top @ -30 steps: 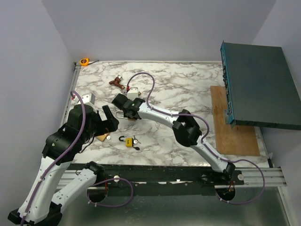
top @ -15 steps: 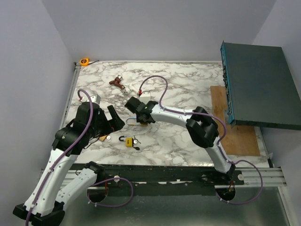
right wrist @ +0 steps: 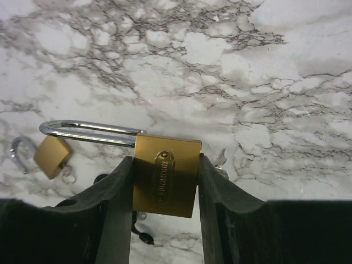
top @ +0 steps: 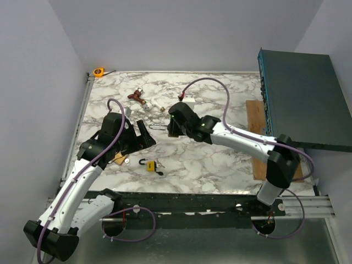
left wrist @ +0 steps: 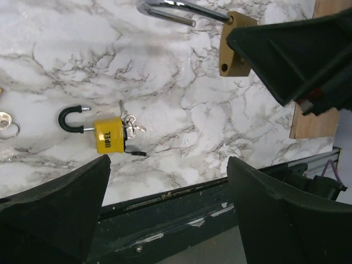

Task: Lock with the key
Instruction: Pick up the lock from the center of the board.

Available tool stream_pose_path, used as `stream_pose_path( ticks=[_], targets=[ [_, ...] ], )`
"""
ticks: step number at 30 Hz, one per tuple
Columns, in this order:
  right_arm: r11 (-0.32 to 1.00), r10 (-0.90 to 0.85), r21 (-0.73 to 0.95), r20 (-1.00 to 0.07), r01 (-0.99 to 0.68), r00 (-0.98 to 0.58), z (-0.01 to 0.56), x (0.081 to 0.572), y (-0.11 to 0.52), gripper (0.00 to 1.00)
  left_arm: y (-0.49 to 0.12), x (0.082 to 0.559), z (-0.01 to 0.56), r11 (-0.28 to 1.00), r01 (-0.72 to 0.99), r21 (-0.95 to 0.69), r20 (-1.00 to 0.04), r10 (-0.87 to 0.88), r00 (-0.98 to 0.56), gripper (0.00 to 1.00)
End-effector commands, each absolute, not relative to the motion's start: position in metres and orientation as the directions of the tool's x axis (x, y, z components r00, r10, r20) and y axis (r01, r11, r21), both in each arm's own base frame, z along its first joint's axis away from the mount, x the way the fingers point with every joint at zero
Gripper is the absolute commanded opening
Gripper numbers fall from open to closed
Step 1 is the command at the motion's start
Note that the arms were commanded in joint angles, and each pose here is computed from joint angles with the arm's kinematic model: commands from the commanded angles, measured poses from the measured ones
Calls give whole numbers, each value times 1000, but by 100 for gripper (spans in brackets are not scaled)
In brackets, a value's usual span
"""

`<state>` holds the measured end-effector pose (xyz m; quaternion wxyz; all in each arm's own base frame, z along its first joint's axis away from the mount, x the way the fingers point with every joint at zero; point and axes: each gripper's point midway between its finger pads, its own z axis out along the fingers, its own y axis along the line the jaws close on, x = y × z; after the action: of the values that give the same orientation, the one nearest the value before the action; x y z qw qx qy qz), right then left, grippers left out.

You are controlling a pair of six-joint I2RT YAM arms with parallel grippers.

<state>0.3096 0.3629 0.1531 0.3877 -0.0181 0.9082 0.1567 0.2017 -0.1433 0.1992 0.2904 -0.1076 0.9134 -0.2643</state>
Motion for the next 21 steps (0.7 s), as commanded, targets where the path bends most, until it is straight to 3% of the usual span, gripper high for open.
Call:
stream_pose_path(
  ticks=[1, 7, 11, 16, 21],
  targets=[
    [872, 162, 401, -779, -283, -605, 233, 299, 364, 1, -152, 213, 250, 815, 215, -538, -666, -256, -700, 85],
    [819, 156, 426, -811, -384, -564, 287, 276, 348, 1, -162, 194, 324, 731, 543, -413, -868, -136, -478, 86],
    [767, 148, 437, -833, -470, -533, 329, 259, 340, 1, -172, 169, 366, 618, 731, -290, -947, -75, -312, 86],
    [729, 110, 424, -848, -537, -519, 365, 241, 331, 1, -163, 153, 406, 612, 782, -117, -993, -60, -102, 86],
    [686, 119, 439, -854, -580, -506, 394, 223, 319, 1, -163, 150, 414, 601, 798, -41, -999, -31, -28, 83]
  ],
)
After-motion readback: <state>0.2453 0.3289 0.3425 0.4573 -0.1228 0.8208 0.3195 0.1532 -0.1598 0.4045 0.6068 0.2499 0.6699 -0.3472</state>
